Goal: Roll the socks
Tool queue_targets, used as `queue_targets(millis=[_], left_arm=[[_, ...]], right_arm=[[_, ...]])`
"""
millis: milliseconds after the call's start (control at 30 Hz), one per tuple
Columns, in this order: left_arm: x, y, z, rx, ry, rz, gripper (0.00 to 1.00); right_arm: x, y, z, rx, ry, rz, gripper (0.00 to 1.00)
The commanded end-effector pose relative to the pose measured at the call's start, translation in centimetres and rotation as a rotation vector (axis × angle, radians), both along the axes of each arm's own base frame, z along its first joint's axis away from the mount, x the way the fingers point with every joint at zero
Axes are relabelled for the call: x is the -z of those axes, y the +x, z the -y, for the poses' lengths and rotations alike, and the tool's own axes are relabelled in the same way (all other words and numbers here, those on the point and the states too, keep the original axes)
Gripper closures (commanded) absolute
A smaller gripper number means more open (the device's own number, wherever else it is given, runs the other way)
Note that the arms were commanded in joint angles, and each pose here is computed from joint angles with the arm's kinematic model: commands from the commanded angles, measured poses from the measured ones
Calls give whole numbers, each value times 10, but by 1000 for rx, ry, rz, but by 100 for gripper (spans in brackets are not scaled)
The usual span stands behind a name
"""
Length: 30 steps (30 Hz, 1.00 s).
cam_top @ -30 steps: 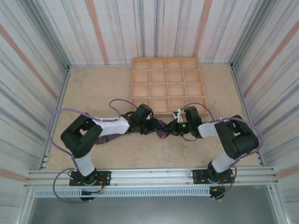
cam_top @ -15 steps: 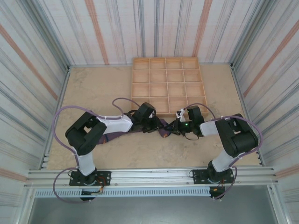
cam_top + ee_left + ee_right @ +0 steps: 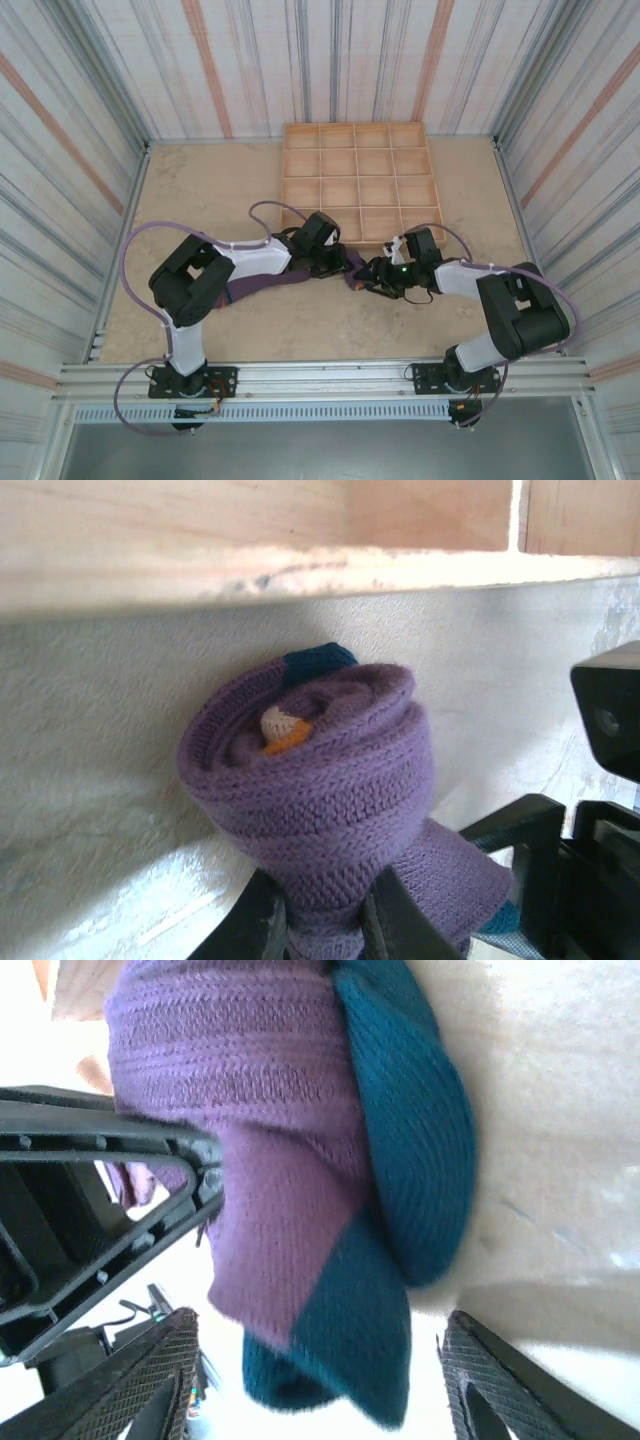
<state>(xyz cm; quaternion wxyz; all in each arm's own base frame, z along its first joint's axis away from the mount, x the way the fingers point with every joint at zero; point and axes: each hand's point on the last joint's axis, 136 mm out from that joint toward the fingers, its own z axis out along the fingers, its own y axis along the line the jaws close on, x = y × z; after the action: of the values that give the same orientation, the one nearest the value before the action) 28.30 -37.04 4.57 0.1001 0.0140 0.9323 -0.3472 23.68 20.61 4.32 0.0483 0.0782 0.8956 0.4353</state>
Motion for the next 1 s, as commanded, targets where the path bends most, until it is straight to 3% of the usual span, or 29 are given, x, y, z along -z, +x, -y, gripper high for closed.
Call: queue_targets(millis=[0,200,467,733,967], left_arm=[[36,-17,-25,59,132,-79,100],[37,-22,-23,143,107,-89,100],[37,-31,-21,246,99,-100,100],[41,-35,-24,282,83,-99,100],[46,-33,-28,269,71,-106,100]], right_arm=[[-3,-7,14,-10,-117,-9,25],[-11,8,24,-18,-220,63,20],[-1,28,16,-22,-220,80,18],[24,32,8,-24,-200,41,23],[40,16,4,-51,-222,5,35]])
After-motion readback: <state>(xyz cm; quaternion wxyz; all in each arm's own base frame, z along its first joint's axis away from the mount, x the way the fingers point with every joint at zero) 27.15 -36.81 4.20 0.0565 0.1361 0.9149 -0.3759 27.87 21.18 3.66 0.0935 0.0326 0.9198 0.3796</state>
